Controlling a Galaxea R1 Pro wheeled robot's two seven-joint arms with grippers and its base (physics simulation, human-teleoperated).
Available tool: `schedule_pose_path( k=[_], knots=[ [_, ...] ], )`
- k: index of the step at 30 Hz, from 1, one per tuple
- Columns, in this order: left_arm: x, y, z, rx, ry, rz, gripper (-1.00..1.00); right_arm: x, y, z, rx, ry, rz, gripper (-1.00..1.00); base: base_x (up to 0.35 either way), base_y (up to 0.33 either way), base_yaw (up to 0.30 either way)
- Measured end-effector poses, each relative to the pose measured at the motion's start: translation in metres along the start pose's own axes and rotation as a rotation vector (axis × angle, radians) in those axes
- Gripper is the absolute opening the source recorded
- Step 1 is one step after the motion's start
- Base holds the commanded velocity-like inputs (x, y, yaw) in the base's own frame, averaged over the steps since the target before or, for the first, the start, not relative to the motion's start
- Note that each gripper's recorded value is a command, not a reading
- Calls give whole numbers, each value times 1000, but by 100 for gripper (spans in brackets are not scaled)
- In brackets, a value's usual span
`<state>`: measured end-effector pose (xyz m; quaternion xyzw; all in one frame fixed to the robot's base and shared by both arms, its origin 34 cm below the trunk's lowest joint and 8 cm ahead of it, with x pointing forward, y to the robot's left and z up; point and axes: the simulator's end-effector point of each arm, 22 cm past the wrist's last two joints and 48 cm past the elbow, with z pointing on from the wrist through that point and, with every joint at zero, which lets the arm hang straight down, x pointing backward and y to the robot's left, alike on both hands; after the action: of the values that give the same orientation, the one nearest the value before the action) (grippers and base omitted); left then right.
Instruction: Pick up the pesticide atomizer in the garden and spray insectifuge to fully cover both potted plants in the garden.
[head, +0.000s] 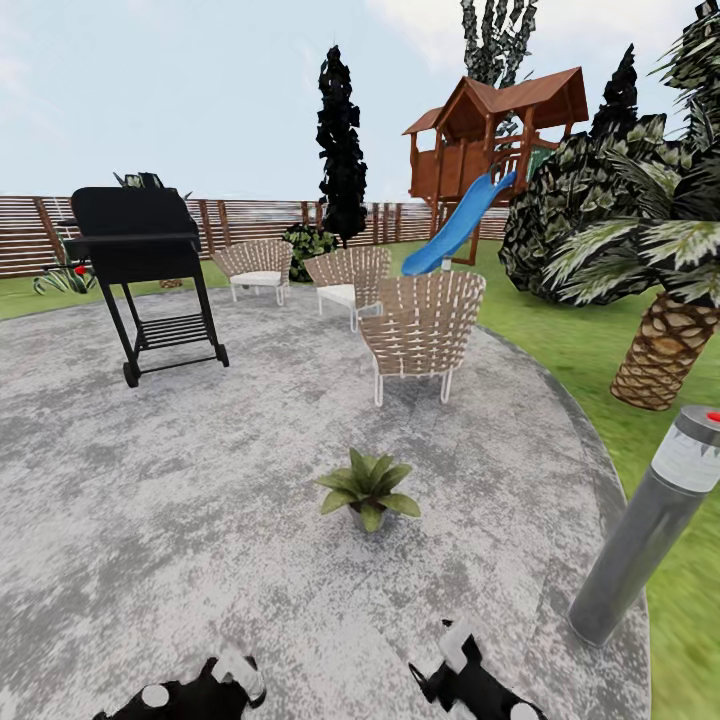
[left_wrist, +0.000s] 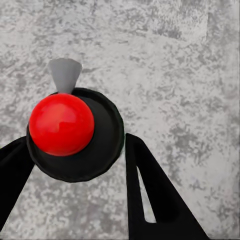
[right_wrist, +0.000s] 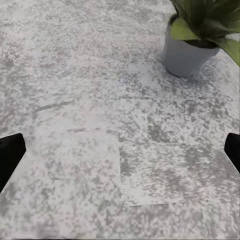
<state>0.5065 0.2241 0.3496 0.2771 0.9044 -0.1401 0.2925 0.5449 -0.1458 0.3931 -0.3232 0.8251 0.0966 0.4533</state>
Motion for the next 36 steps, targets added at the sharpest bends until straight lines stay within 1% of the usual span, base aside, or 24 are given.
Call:
schedule_pose_path(
  k=[1,3,5,7,9,11,14,16,18,19,20,22,29,30,33,34,35,36],
  knots=[
    [-6,-6,0,55,12,50,-100,-7,8,3,-56,7,-14,100,0,0,0],
    [-10,-13,-3,123,36,117,-100,-23,16,7,-133,0,-41,100,0,0,0],
    [-16,-15,-4,162,49,166,-100,-35,22,9,-198,-8,-72,100,0,0,0],
    [-22,-15,-6,197,62,212,-100,-40,26,9,-245,-7,-103,100,0,0,0],
    [-26,-18,-10,247,87,268,-100,-39,29,9,-272,3,-140,100,0,0,0],
    [-24,-19,-13,281,116,304,-100,-41,29,10,-280,6,-161,100,0,0,0],
    [-25,-17,-16,296,144,330,-100,-42,30,10,-293,8,-170,100,0,0,0],
    [-22,-18,-16,303,163,346,-100,-44,36,10,-311,5,-171,100,0,0,0],
    [-16,-25,-18,336,189,371,-100,-47,49,9,-363,2,-172,100,0,0,0],
    [-15,-28,-19,350,196,376,-100,-48,54,8,-381,-1,-173,-100,0,0,0],
    [-13,-32,-20,366,203,381,-100,-51,58,7,-401,-6,-177,-100,0,0,0],
    [-13,-36,-20,382,207,386,-100,-53,61,6,-416,-11,-180,-100,0,0,0],
    [-13,-39,-19,389,215,386,-100,-55,64,5,-430,-14,-183,-100,0,0,0],
    [-14,-42,-18,393,217,389,-100,-56,67,5,-441,-15,-183,-100,0,0,0],
    [-15,-52,-15,409,226,415,-100,-68,85,6,-486,-36,-198,-100,0,0,0],
    [-17,-55,-13,412,223,419,-100,-71,89,7,-493,-41,-202,-100,0,0,0],
    [-25,-62,-10,418,207,427,-100,-79,102,9,-510,-54,-207,-100,0,0,0],
    [-30,-63,-9,418,200,437,-100,-81,106,10,-516,-57,-210,-100,0,0,0]
  ],
)
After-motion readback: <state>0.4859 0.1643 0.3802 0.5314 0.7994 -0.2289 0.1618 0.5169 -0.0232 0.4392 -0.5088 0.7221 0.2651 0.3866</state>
